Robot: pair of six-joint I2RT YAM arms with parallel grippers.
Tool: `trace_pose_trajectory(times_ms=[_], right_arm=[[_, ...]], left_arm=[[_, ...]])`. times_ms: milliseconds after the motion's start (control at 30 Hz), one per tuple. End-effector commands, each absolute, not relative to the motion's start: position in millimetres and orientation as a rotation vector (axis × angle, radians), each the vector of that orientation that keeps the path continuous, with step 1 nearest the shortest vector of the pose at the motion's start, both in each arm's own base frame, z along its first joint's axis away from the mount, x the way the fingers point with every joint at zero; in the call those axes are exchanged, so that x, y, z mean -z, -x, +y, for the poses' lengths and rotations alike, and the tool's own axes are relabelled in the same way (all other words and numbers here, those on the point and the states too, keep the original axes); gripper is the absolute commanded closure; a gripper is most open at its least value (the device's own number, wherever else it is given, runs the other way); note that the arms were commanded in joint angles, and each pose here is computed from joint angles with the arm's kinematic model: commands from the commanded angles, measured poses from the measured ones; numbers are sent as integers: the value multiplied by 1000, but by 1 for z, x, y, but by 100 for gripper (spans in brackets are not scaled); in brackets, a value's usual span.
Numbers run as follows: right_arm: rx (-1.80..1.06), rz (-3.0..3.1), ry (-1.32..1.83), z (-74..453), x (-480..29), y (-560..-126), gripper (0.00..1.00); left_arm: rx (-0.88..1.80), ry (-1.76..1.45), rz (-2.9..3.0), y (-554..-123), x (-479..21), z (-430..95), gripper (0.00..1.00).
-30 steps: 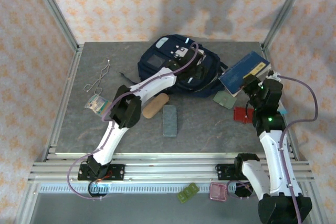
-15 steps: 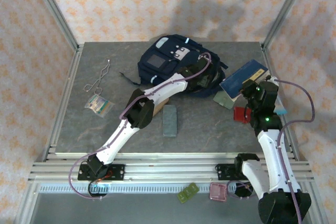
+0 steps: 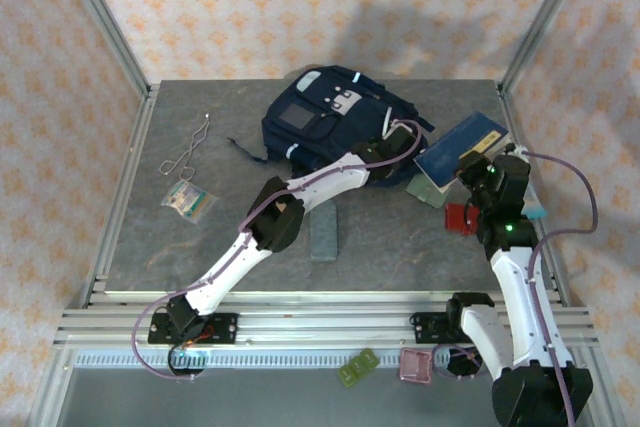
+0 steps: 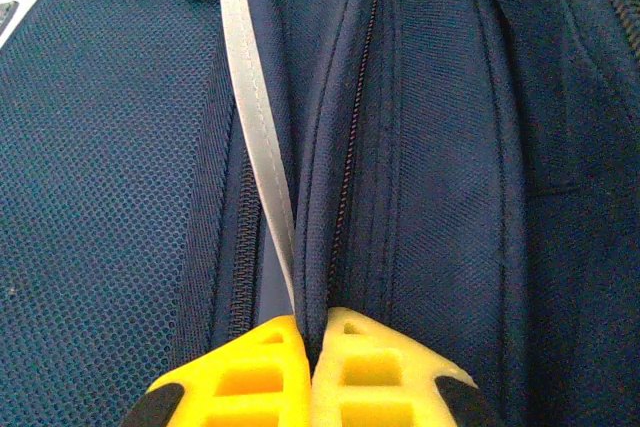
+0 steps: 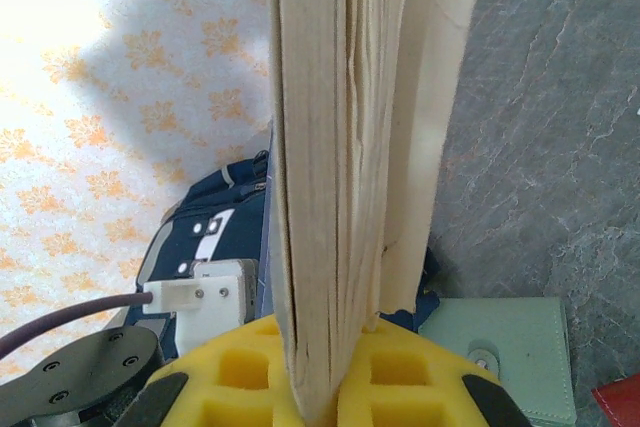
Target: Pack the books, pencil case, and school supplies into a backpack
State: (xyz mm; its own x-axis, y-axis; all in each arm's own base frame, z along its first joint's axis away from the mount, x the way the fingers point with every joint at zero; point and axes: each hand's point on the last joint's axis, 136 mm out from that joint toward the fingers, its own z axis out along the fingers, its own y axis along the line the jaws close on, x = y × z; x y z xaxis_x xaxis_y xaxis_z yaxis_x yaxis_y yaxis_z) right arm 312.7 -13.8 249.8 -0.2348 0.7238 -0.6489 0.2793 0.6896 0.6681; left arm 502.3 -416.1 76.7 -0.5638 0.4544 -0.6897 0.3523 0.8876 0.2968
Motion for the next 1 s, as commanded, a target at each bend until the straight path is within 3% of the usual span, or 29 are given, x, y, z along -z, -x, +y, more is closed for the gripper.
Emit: trace_pose_trajectory(times_ms=[0,433,667,967], right_arm=[[-506,1746,-805,-20,-264,-312,100],[-562,1754,-831,-14,-251,-313,100],[-958,1777,-688,43,-243,-336,100],[-1153,1811,-566,117,-232,-380,100]], left_arm=[[-219,-597,2232,-505,-87,-400,100],[29,-439,2104,-490,-241,-362,100],[150,-328,2001,-491,-309,-342,100],[207,-279,1938,-489,-345,-336,100]])
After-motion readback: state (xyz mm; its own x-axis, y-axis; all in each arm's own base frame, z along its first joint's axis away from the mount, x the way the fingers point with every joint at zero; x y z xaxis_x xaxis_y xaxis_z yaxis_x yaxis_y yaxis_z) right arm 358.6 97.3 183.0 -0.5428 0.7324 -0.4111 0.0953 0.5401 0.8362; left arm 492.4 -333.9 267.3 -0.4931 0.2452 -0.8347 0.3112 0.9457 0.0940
